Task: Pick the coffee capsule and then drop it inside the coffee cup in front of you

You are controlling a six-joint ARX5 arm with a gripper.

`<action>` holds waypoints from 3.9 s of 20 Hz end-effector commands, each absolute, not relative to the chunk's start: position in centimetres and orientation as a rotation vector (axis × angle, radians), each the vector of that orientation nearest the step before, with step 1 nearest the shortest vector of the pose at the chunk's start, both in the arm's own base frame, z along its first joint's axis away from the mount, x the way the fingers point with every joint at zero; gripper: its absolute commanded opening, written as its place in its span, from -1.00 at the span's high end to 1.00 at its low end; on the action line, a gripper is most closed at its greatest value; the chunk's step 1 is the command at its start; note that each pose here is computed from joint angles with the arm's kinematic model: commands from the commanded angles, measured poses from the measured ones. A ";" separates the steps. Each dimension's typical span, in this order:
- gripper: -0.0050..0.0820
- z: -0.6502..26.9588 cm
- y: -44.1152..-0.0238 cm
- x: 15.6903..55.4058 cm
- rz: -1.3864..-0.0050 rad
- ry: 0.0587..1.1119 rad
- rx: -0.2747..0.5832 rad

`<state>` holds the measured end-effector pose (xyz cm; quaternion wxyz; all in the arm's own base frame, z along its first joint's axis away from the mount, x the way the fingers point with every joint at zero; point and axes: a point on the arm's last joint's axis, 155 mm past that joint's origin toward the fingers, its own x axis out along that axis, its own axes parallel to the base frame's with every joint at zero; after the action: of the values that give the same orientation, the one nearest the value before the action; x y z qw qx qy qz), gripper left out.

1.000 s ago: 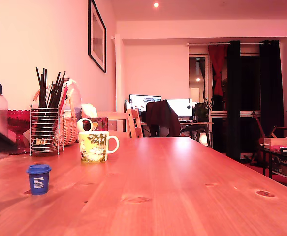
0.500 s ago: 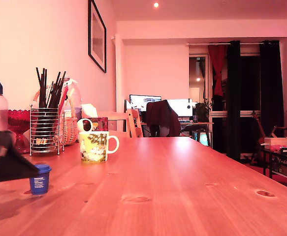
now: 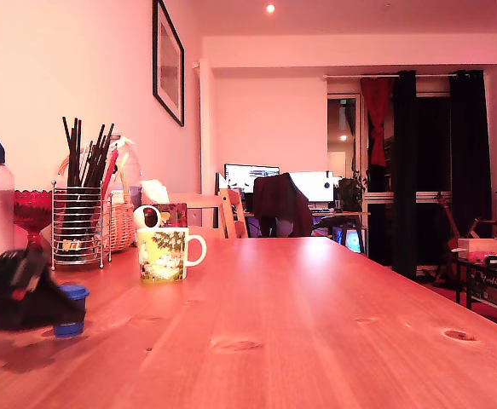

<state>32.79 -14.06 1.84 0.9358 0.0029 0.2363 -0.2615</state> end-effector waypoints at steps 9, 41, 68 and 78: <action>-0.49 0.9 -14.7 33.7 -0.555 0.499 0.018; 0.41 11.9 -16.6 40.8 -0.544 0.328 -0.074; 0.41 18.9 -16.5 51.7 -0.479 0.408 -0.063; 0.41 17.4 -17.4 56.8 -0.470 0.525 -0.059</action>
<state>56.31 -17.49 19.13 0.9417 -0.0306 0.2415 -0.2322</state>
